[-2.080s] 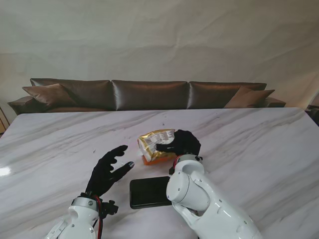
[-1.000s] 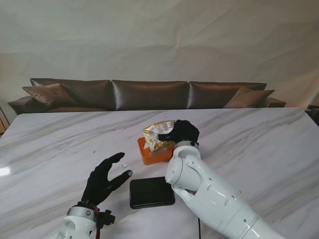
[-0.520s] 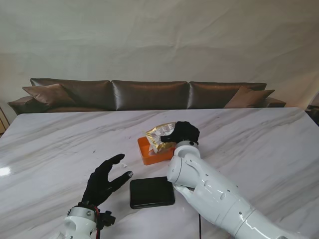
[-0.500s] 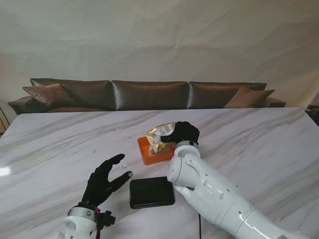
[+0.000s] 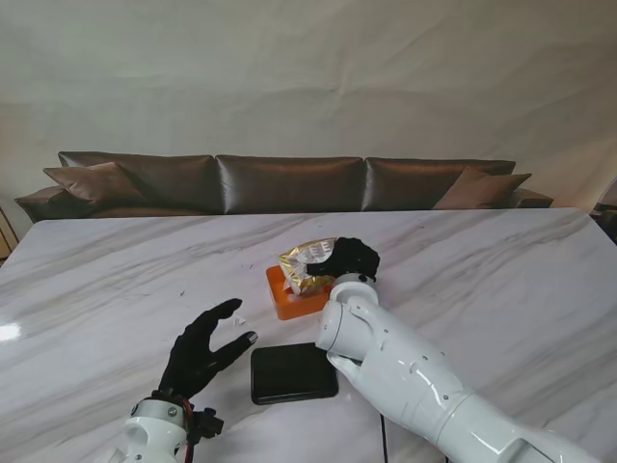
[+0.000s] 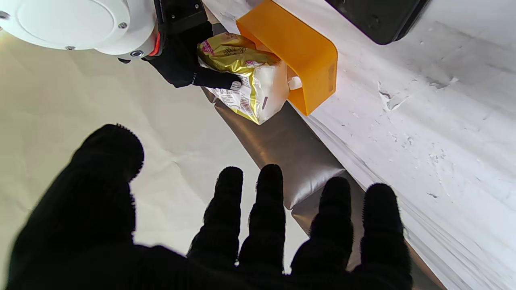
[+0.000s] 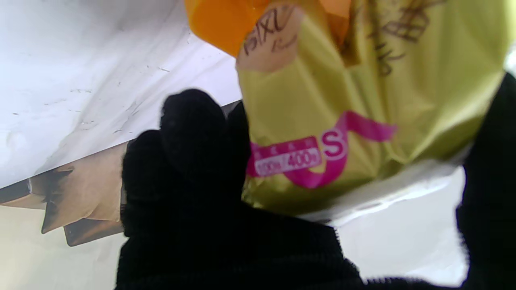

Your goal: Refill a tissue box and feed the first sheet

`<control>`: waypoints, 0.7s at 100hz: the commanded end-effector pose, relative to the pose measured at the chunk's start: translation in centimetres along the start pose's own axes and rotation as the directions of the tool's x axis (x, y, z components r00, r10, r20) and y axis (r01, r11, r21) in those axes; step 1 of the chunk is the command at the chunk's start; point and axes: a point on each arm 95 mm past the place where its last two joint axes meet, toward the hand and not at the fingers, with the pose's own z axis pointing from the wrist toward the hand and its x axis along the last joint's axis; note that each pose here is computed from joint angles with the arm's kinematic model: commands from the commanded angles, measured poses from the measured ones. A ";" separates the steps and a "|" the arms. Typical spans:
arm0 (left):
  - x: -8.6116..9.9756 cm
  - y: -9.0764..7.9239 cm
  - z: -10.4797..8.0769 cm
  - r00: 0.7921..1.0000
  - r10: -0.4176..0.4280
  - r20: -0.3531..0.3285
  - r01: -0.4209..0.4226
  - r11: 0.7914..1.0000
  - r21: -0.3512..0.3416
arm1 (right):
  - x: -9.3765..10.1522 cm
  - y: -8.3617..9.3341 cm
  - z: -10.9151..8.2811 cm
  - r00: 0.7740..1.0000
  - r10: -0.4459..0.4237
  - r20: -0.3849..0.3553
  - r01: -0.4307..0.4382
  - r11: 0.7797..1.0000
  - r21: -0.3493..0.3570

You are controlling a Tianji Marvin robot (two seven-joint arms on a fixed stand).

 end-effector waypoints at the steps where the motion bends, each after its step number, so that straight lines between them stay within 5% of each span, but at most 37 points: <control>1: -0.2 0.3 -0.2 1.000 -0.001 0.009 0.001 1.000 -0.019 | 0.5 -0.3 0.1 1.000 0.006 0.006 -0.006 1.000 0.013; 70: -0.3 0.1 0.1 1.000 0.002 0.007 -0.002 0.999 -0.034 | -0.1 -1.7 0.5 0.999 -0.021 0.039 0.019 0.998 0.054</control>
